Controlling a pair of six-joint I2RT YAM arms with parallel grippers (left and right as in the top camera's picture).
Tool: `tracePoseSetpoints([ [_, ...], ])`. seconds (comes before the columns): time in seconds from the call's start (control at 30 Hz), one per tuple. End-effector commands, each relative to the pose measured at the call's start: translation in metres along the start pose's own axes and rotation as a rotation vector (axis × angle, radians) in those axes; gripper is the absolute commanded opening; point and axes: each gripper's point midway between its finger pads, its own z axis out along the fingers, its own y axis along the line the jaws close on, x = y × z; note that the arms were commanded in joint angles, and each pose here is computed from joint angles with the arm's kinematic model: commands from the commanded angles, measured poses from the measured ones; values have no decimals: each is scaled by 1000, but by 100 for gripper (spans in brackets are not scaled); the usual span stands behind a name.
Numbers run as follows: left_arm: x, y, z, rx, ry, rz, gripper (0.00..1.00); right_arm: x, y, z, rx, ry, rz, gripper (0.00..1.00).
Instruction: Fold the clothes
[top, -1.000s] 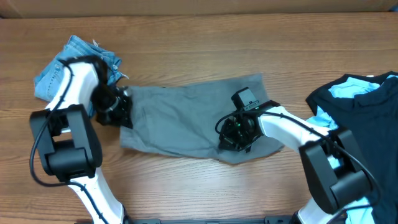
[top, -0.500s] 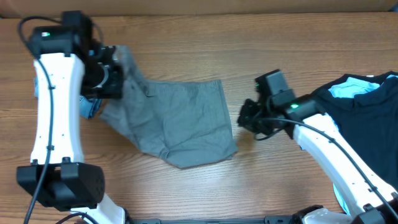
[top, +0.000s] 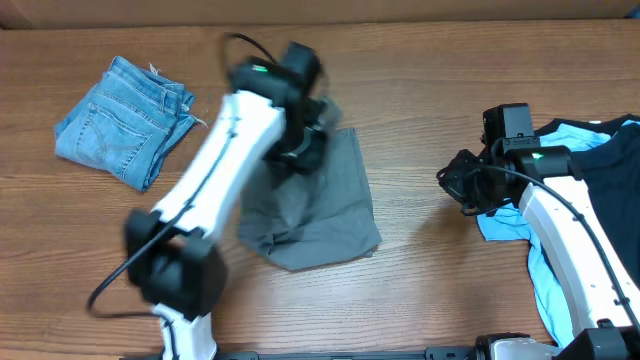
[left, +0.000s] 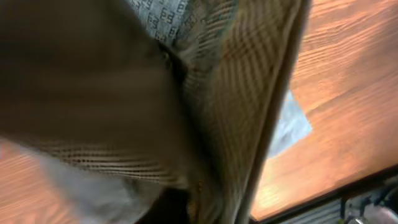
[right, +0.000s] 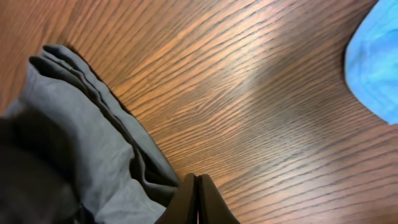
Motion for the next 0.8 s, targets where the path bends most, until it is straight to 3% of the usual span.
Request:
tracePoseSetpoints([
  [0.0,2,-22,39,-9,74,-39,59,-7,3,-8,-12,-35,-41,4],
  [0.03,2,-26,46,-13,83,-28,84,-7,3,-8,-12,-35,-43,4],
  [0.07,2,-29,50,-12,93,-25,97,-7,3,-8,-11,-34,-47,4],
  [0.1,3,-32,51,-8,97,-24,100,-7,3,-8,-11,-33,-57,4],
  [0.3,-4,-15,7,-30,56,-56,100,-1,14,-8,-74,-3,-190,14],
  [0.53,-12,47,-40,-137,1,-91,100,30,68,-15,-352,89,-454,26],
  [0.6,-8,63,-37,-138,26,-118,95,38,77,-12,-362,96,-494,32],
  [0.77,14,100,-8,-140,146,-209,41,71,104,15,-379,169,-543,35],
])
